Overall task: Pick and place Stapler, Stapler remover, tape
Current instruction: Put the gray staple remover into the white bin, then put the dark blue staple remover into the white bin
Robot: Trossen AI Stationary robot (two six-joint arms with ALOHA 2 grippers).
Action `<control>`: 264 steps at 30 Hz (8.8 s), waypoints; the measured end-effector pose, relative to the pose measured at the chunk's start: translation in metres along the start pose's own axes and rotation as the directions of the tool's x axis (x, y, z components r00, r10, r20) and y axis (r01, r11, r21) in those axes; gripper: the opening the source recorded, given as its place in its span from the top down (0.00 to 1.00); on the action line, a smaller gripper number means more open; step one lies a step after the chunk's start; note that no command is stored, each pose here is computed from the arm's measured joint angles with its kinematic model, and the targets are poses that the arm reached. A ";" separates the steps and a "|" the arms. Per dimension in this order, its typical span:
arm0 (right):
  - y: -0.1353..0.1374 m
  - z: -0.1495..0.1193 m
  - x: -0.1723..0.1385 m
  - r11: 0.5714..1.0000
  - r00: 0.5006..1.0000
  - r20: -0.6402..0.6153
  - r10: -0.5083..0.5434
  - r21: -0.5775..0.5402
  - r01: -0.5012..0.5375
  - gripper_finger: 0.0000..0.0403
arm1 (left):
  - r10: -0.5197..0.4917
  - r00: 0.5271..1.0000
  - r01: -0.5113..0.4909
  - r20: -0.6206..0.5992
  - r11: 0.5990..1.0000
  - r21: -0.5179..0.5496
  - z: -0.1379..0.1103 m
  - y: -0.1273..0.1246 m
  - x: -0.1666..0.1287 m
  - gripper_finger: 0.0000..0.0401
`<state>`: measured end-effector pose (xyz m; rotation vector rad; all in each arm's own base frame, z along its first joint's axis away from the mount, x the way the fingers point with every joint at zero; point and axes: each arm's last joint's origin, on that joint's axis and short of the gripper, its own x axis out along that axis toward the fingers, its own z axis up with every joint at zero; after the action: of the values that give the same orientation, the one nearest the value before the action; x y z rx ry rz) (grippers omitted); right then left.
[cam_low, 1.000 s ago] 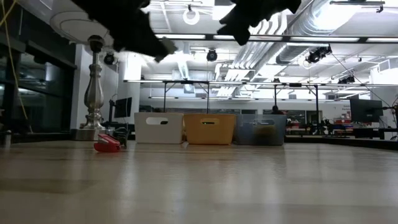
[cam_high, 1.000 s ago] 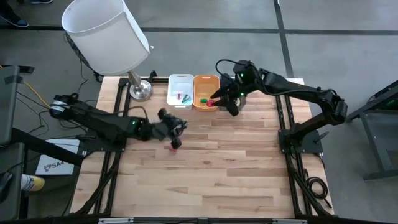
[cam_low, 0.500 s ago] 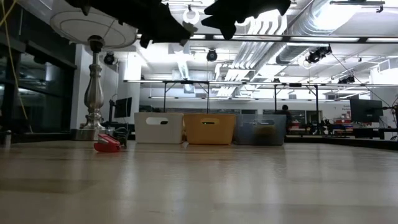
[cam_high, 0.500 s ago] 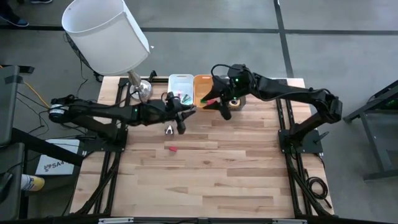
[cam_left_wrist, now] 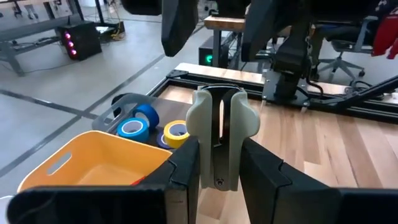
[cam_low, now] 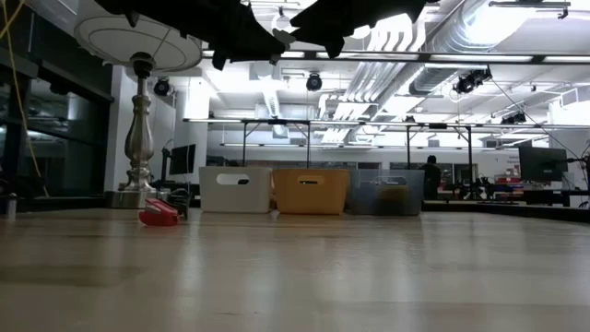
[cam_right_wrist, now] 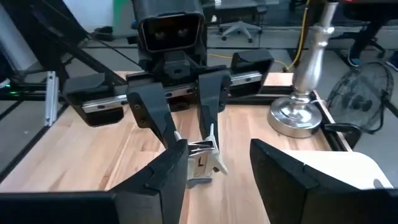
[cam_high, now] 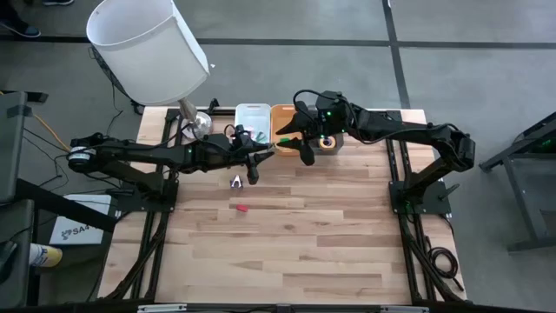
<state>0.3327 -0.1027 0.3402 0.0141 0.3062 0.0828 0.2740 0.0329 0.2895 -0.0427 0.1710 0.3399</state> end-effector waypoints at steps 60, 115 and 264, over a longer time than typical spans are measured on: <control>-0.035 -0.022 -0.065 0.924 0.900 -0.336 -0.277 0.165 0.346 0.59 | 0.237 0.794 -0.398 -0.560 0.899 -0.184 -0.095 0.136 0.042 0.42; -0.034 -0.027 -0.067 0.871 0.870 -0.390 -0.303 0.257 0.418 0.59 | 0.089 0.471 -0.618 -0.878 0.744 -0.255 -0.041 0.059 -0.011 0.28; -0.075 -0.048 -0.108 0.843 0.767 -0.521 -0.373 0.155 0.515 0.59 | 0.224 0.538 -0.641 -0.812 0.735 -0.222 -0.032 0.127 0.068 0.69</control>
<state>0.2217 -0.1861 0.3253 0.2167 0.8085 -0.4540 0.2897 0.1725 0.2449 -0.6947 0.9463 0.8948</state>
